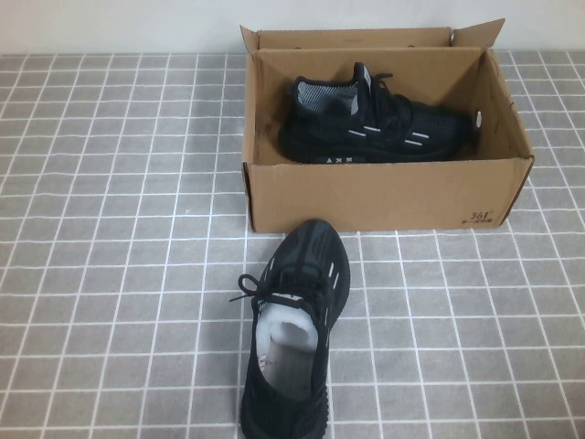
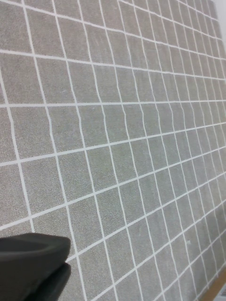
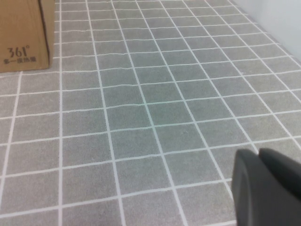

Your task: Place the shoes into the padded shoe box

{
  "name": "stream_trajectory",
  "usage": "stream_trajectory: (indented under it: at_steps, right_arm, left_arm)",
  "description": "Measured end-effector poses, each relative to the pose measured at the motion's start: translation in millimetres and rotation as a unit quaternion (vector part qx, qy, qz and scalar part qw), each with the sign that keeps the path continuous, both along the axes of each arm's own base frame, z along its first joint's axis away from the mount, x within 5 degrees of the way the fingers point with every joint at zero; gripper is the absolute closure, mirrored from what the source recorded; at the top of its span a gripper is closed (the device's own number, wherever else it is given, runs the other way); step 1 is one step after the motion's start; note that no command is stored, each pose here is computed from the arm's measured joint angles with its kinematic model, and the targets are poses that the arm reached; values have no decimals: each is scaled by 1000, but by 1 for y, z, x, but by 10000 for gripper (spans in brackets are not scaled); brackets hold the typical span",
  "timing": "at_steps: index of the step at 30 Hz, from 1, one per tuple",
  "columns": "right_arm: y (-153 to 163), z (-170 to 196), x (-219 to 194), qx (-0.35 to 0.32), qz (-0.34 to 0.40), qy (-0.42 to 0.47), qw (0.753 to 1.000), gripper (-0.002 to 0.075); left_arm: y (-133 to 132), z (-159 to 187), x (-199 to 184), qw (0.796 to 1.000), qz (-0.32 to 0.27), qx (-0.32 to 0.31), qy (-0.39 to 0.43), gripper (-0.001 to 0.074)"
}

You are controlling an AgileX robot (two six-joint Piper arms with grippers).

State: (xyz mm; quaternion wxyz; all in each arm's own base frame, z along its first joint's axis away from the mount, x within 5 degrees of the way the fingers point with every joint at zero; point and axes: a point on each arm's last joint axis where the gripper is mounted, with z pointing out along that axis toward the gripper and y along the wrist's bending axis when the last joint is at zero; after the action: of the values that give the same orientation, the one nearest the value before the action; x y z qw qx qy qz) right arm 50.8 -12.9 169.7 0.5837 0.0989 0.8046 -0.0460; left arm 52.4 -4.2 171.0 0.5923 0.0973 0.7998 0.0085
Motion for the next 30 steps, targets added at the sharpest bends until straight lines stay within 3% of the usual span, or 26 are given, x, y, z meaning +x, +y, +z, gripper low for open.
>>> stream_trajectory:
  at_steps: [8, 17, 24, 30]
  right_arm:
    - [0, 0, 0, 0, 0, 0, 1000, 734]
    - [0, 0, 0, 0, 0, 0, 1000, 734]
    - [0, 0, 0, 0, 0, 0, 1000, 734]
    - [0, 0, 0, 0, 0, 0, 1000, 734]
  left_arm:
    - [0, 2, 1, 1000, -1, -2, -11, 738]
    - [-4, 29, 4, 987, -17, -22, -159, 738]
    - [-6, 65, -5, 933, -38, -53, -354, 738]
    - [-7, 88, -20, 865, -70, -149, -475, 738]
